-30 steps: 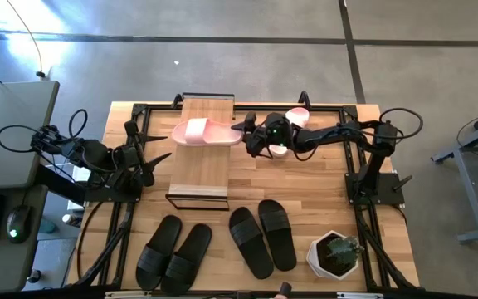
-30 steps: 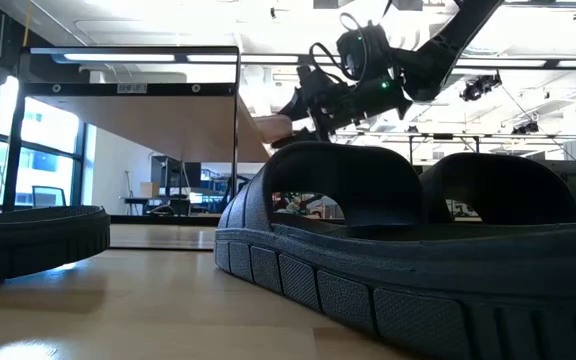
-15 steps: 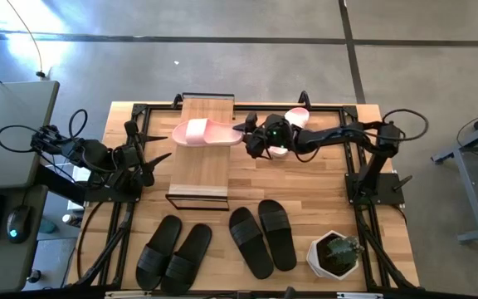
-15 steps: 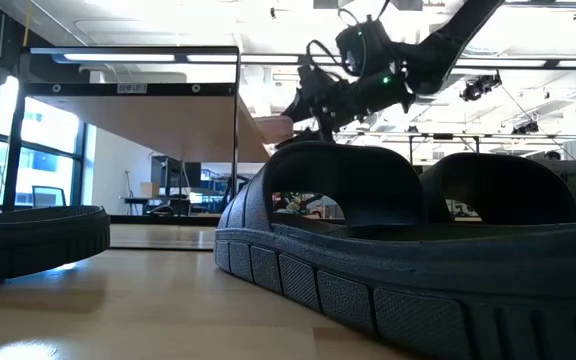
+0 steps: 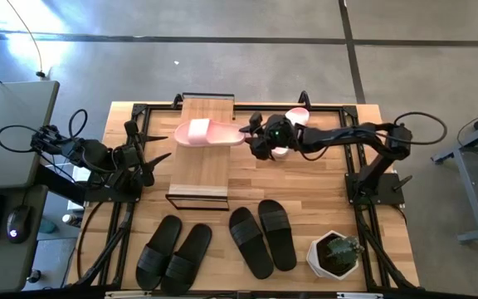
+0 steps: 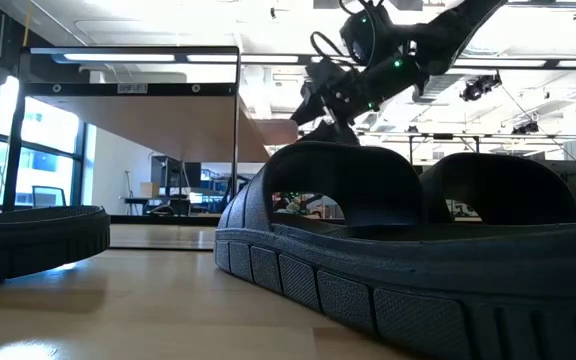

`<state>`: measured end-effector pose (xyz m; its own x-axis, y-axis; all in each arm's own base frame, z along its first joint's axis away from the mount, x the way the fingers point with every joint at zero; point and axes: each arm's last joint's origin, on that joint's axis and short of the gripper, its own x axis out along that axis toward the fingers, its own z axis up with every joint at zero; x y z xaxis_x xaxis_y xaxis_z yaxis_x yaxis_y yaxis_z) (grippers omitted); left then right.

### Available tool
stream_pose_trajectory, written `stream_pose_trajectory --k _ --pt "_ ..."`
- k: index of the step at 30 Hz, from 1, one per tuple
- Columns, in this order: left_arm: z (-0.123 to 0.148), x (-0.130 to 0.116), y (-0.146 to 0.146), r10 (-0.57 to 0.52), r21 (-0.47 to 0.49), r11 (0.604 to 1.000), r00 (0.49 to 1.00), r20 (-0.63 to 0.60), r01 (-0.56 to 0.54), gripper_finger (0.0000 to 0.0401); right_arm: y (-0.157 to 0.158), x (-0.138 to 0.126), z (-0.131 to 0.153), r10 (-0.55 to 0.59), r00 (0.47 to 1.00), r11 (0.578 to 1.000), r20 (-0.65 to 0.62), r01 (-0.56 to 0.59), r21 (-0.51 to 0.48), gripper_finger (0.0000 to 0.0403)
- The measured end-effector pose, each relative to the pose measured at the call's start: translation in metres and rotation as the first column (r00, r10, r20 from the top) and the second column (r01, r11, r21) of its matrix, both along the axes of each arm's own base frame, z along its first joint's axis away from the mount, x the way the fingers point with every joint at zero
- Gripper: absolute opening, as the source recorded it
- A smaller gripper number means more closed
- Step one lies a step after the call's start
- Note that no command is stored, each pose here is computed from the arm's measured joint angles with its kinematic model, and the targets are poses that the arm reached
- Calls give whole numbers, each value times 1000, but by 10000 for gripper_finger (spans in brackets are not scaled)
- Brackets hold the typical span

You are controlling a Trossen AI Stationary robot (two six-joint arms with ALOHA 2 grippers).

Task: Pick and place slides into the shelf
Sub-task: Put the pink slide on the shelf

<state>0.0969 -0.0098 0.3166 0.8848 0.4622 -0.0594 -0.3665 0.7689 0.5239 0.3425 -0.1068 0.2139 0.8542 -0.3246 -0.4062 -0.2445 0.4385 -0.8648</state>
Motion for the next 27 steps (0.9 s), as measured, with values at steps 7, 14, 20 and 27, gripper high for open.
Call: stream_pose_trajectory --k 7,14,20,27 --pt "0 0 0 0 0 1000 1000 0 0 209 11 -7 26 6 997 1000 82 -4 -21 188" --pt "0 0 0 0 0 1000 1000 0 0 209 20 -17 20 -103 992 995 -76 103 2 188" --pt "0 0 0 0 0 1000 1000 0 0 209 21 -24 25 -221 974 959 -41 225 175 158" --pt "0 0 0 3 -2 1000 1000 2 -3 209 14 -46 53 -375 925 798 71 282 533 55"
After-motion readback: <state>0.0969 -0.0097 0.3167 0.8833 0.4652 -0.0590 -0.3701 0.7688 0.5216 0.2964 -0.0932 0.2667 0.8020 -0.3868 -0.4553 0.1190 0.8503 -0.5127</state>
